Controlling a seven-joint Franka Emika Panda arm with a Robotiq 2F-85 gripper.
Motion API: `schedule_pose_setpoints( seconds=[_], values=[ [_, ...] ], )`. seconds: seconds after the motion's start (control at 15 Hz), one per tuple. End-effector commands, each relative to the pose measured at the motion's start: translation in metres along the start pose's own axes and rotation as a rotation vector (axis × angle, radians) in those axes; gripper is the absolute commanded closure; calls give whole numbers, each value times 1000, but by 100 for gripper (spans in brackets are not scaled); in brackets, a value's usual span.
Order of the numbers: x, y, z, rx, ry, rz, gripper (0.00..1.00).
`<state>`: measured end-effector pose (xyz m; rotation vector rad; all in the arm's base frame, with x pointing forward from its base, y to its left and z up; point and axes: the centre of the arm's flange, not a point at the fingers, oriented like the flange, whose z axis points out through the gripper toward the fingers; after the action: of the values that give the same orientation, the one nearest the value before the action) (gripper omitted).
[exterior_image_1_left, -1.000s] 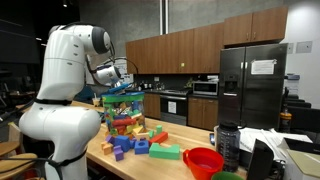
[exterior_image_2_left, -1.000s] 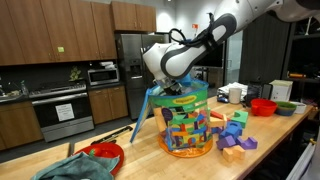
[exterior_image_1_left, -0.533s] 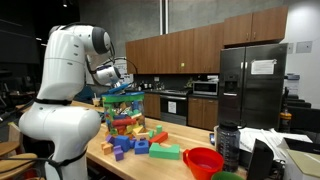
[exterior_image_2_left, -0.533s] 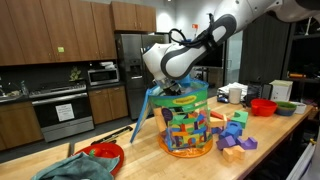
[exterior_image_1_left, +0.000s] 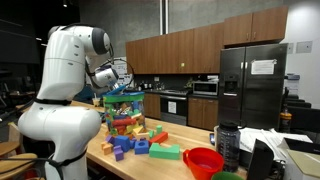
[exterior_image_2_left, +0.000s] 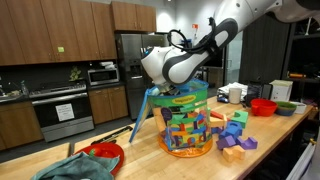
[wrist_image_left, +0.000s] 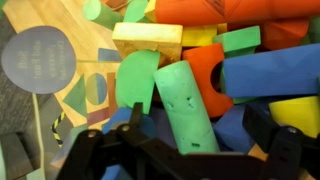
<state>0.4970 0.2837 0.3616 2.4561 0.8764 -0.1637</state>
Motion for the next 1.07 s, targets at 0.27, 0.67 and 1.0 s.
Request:
schedule_pose_setpoints(
  seconds=[0.27, 0.67, 1.0],
  values=[
    [2, -4, 12, -4, 10, 14, 0],
    [5, -19, 18, 106, 19, -50, 0],
    [8, -26, 22, 160, 30, -82, 26]
  ],
)
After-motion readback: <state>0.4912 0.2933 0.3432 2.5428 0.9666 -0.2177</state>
